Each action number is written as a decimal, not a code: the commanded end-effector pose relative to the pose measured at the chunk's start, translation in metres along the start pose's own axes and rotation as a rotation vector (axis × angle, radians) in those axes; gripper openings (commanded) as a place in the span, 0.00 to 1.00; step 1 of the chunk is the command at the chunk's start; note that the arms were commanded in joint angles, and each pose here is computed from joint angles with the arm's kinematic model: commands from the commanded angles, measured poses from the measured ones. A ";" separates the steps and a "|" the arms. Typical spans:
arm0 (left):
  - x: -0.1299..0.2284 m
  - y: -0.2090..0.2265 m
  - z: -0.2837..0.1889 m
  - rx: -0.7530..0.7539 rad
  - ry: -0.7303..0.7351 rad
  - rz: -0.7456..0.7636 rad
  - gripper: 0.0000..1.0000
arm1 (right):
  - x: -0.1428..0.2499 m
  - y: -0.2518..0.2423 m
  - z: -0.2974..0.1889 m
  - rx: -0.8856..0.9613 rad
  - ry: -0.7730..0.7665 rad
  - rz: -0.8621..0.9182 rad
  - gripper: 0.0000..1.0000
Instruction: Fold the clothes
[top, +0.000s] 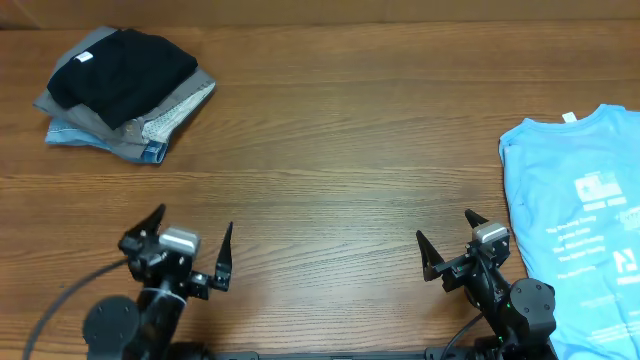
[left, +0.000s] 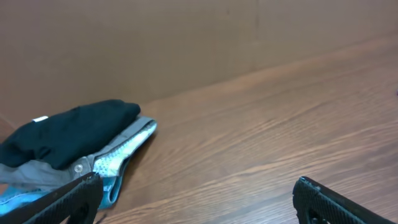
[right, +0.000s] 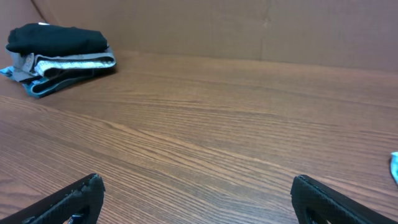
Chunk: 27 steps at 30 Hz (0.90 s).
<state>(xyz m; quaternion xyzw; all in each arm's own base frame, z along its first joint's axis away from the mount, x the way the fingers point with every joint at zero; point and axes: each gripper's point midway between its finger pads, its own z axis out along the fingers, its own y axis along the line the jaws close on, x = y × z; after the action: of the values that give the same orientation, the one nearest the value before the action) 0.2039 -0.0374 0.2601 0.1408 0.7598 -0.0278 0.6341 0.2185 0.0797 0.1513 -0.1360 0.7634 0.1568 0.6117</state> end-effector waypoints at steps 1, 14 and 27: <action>0.023 -0.003 0.004 -0.007 -0.034 0.021 1.00 | -0.001 -0.001 0.000 0.005 -0.010 0.003 1.00; 0.090 -0.007 0.047 0.006 -0.059 -0.025 1.00 | -0.001 -0.001 0.000 0.005 -0.010 0.003 1.00; 0.097 -0.007 0.051 0.002 -0.058 -0.025 1.00 | -0.001 -0.001 0.000 0.005 -0.010 0.003 1.00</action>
<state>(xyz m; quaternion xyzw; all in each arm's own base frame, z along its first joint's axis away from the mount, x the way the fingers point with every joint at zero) 0.2355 -0.0391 0.1541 0.1358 0.7460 -0.0382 0.6508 0.2185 0.0797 0.1513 -0.1358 0.7634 0.1572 0.6116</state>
